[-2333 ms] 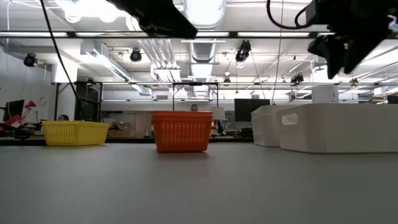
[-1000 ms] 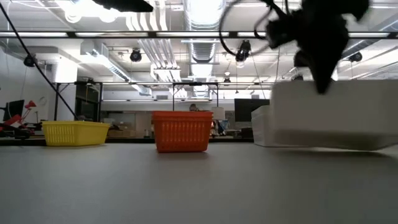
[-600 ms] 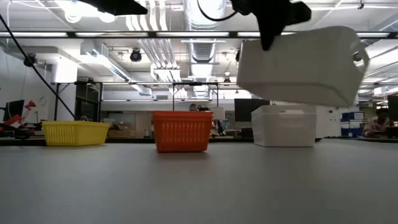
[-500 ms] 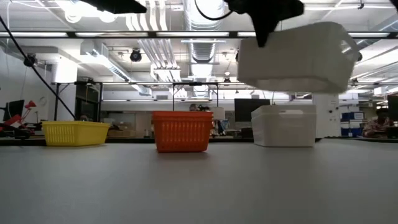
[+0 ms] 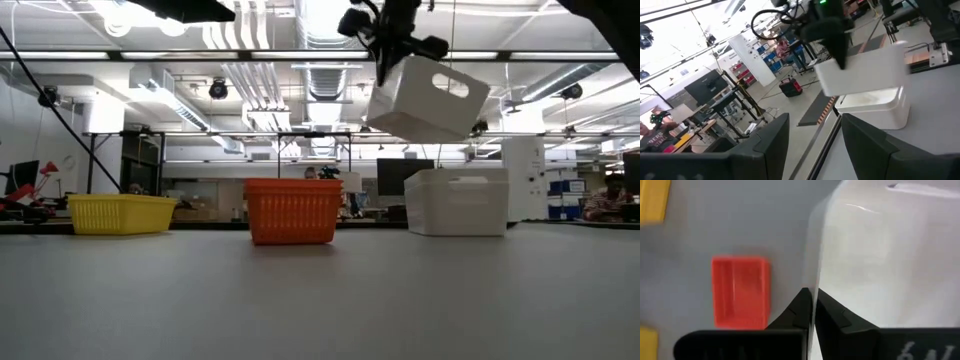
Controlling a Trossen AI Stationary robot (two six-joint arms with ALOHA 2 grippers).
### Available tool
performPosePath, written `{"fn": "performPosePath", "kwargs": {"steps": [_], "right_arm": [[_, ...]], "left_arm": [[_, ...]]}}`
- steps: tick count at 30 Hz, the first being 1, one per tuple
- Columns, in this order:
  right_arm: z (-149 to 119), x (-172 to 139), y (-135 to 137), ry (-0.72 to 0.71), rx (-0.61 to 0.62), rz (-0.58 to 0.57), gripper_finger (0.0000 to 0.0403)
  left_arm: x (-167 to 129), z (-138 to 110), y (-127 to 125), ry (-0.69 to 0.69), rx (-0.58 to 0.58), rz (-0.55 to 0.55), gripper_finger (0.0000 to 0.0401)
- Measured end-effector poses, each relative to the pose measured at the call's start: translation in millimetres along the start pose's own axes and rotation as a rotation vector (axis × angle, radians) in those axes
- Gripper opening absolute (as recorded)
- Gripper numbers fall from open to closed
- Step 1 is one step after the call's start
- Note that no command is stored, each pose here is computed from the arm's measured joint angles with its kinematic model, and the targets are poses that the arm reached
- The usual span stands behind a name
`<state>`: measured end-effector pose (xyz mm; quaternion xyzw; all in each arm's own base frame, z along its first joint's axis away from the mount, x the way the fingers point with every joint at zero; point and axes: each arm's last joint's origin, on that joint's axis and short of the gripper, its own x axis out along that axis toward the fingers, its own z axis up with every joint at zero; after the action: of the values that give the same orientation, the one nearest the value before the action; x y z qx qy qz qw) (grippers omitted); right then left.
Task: Stack baskets by color
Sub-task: Stack the bottom white bin on top of the top white bin
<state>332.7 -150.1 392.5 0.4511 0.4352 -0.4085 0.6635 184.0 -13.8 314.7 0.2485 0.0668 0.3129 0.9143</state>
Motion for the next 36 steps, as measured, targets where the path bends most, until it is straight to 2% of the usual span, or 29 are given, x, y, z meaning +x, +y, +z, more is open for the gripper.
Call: {"fn": "performPosePath", "kwargs": {"steps": [6, 12, 24, 36], "right_arm": [[46.7, 9.2, -41.4, -0.012, 0.118, -0.05, 0.0008], [71.5, 33.2, -62.7, 0.028, 0.152, -0.108, 0.0008], [79.4, 84.2, -64.4, 0.174, 0.161, -0.162, 0.0008], [83.1, 91.6, -67.3, 0.155, 0.126, -0.207, 0.0009]], "left_arm": [[-0.3, -1.5, -0.8, 0.002, 0.003, -0.002, 0.0166], [-1.3, -1.6, 0.5, -0.001, -0.001, 0.0, 0.0166], [-1.5, -2.7, -0.2, 0.005, -0.003, -0.005, 0.0166], [-2.8, -3.8, -2.6, 0.014, -0.002, -0.023, 0.0166]]}}
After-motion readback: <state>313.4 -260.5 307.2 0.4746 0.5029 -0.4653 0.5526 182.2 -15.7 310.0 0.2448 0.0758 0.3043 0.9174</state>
